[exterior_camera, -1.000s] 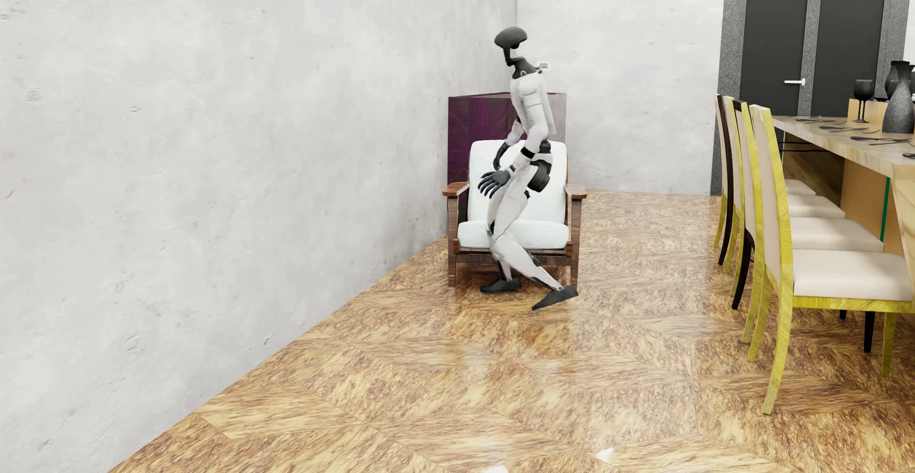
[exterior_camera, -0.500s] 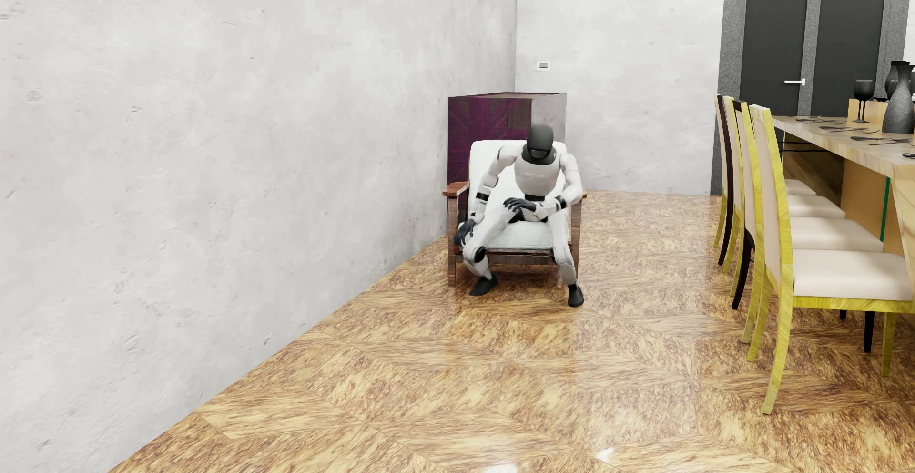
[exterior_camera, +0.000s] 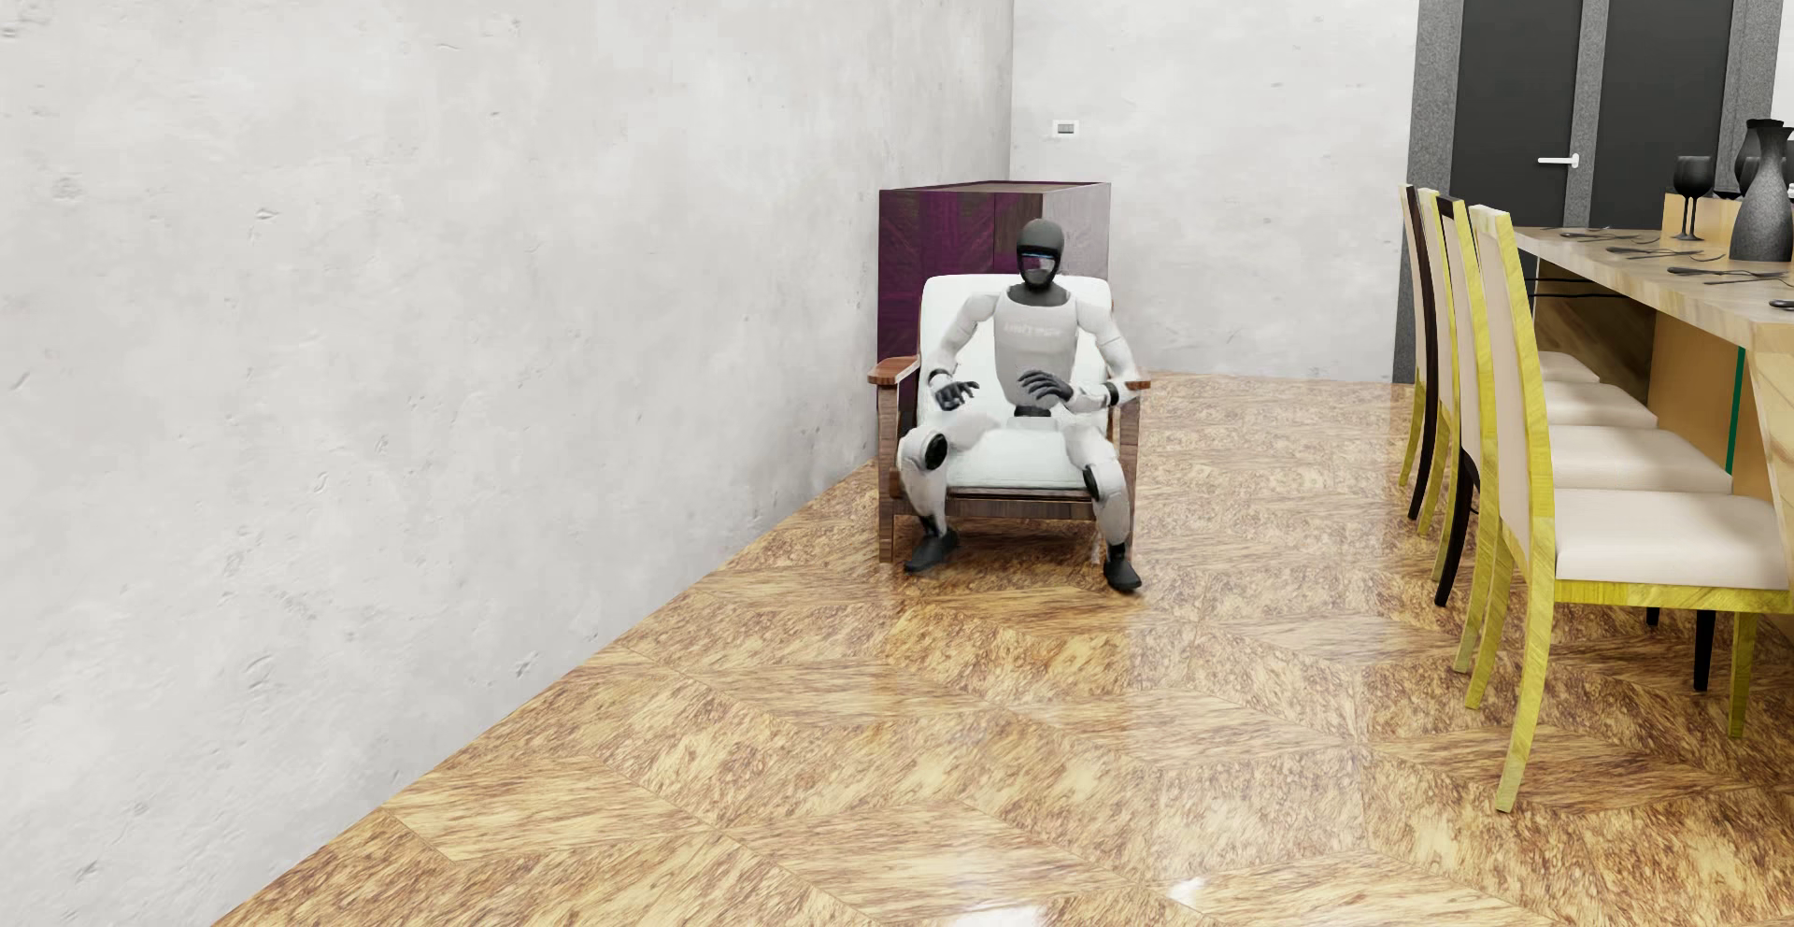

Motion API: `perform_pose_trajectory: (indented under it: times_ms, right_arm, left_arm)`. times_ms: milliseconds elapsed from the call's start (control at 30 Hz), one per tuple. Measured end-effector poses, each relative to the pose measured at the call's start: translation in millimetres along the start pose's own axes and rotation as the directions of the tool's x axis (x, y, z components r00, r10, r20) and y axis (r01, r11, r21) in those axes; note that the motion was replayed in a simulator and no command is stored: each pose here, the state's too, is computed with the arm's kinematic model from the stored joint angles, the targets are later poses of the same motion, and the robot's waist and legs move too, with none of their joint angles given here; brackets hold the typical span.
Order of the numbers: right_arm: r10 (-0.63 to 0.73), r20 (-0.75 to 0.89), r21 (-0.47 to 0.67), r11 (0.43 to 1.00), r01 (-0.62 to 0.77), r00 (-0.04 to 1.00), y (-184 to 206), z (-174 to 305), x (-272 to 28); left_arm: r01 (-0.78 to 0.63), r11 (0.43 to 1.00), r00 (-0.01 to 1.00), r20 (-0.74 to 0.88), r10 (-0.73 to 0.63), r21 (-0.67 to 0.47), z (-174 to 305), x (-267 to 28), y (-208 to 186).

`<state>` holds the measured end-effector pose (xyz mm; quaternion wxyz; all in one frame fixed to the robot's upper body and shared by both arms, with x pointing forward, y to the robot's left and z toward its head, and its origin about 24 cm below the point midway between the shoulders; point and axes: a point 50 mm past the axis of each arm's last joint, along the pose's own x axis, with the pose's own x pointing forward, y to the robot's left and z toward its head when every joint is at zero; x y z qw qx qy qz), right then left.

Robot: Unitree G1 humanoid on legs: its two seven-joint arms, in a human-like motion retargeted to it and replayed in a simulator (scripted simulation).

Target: Perch on the chair

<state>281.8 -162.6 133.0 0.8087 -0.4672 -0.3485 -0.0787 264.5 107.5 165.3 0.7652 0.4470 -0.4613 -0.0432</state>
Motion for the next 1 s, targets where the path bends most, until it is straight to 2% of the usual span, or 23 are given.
perform_pose_trajectory:
  times_ms: [67,100,167,200,267,367,500,667,1000]
  right_arm:
    - [0.199,0.162,0.033,0.978,-0.207,0.966,16.5,27.9,5.6]
    - [0.319,0.243,0.037,0.941,-0.337,0.916,29.7,39.2,6.2]
    - [0.475,0.246,-0.014,0.873,-0.487,0.845,49.9,36.7,2.1]
    - [0.525,0.223,-0.019,0.845,-0.535,0.821,60.2,32.2,-3.3]
    - [0.467,0.200,0.013,0.878,-0.479,0.861,62.8,24.3,-3.5]
    - [0.560,0.229,-0.020,0.820,-0.572,0.796,69.2,23.5,-4.9]
    - [0.506,0.124,0.041,0.857,-0.514,0.853,71.4,9.6,-10.8]
    - [0.484,0.076,0.027,0.873,-0.487,0.872,77.7,6.1,-16.9]
    - [0.449,0.113,0.001,0.892,-0.452,0.886,66.5,7.0,-3.4]
  left_arm:
    - [0.170,0.985,0.983,-0.073,-0.170,-0.014,-2.9,-34.6,-13.5]
    - [0.271,0.962,0.956,-0.111,-0.271,-0.021,-8.5,-48.0,-21.2]
    - [0.344,0.937,0.919,-0.183,-0.350,-0.062,-14.6,-69.6,-40.7]
    - [0.322,0.945,0.917,-0.232,-0.325,-0.050,-20.4,-75.5,-44.0]
    - [0.295,0.954,0.904,-0.310,-0.294,-0.047,-32.7,-81.0,-53.4]
    - [0.364,0.929,0.882,-0.300,-0.365,-0.059,-37.7,-82.9,-57.4]
    - [0.362,0.929,0.878,-0.310,-0.366,-0.072,-42.3,-82.3,-62.7]
    - [0.340,0.938,0.875,-0.343,-0.341,-0.066,-41.3,-83.8,-72.4]
    - [0.358,0.933,0.906,-0.229,-0.355,-0.030,-40.6,-50.5,-54.8]
